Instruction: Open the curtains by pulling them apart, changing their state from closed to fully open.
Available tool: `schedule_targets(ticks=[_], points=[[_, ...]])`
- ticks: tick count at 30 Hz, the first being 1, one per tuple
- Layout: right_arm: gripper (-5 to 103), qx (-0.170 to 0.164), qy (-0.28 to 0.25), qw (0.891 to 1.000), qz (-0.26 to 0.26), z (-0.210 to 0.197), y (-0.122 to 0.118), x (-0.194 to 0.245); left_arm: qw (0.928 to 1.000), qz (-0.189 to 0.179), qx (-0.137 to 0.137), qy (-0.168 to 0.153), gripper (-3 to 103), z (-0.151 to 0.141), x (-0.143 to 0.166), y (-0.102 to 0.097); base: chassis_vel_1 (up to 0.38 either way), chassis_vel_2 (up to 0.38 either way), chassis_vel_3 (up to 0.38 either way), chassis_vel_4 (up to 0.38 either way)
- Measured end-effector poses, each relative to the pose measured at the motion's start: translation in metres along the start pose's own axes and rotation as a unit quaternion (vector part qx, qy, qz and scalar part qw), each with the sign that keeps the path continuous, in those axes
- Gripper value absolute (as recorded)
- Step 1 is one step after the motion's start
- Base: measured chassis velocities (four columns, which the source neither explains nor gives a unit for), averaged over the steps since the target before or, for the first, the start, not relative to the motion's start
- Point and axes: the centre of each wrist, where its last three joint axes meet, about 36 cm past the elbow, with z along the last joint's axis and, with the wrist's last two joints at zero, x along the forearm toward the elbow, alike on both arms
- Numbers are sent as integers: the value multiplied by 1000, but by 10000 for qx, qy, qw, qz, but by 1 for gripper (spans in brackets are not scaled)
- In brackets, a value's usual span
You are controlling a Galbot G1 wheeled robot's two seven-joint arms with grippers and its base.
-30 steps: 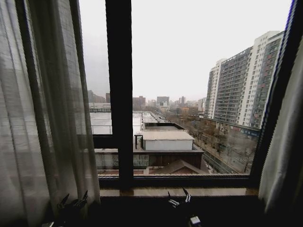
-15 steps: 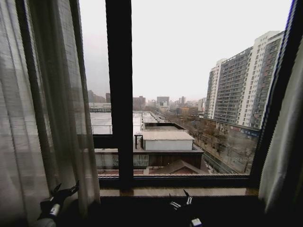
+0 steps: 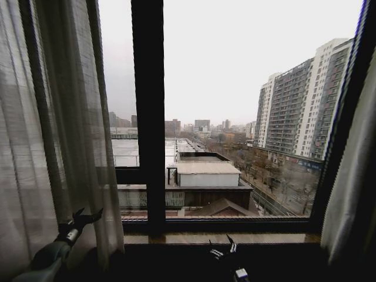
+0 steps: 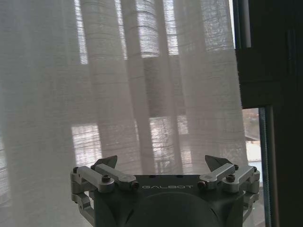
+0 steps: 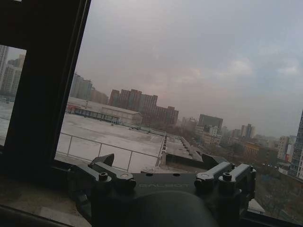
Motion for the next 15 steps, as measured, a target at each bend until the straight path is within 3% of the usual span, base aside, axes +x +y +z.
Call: schedule_targets(ticks=[7,9,11,15], points=[[100,10,12,10000,36,1,-3,-1,9997,253,35,44,103,-4,-22,-10,0,0,0,0],[100,11,9,10000,44,1,-3,-2,9996,284,35,47,99,-6,-28,-12,0,0,0,0],[100,13,3,10000,61,0,-4,-2,9995,320,35,32,84,-10,-37,-14,0,0,0,0],[100,15,1,10000,82,0,-5,-2,9994,331,18,54,78,-11,-41,-14,0,0,0,0]])
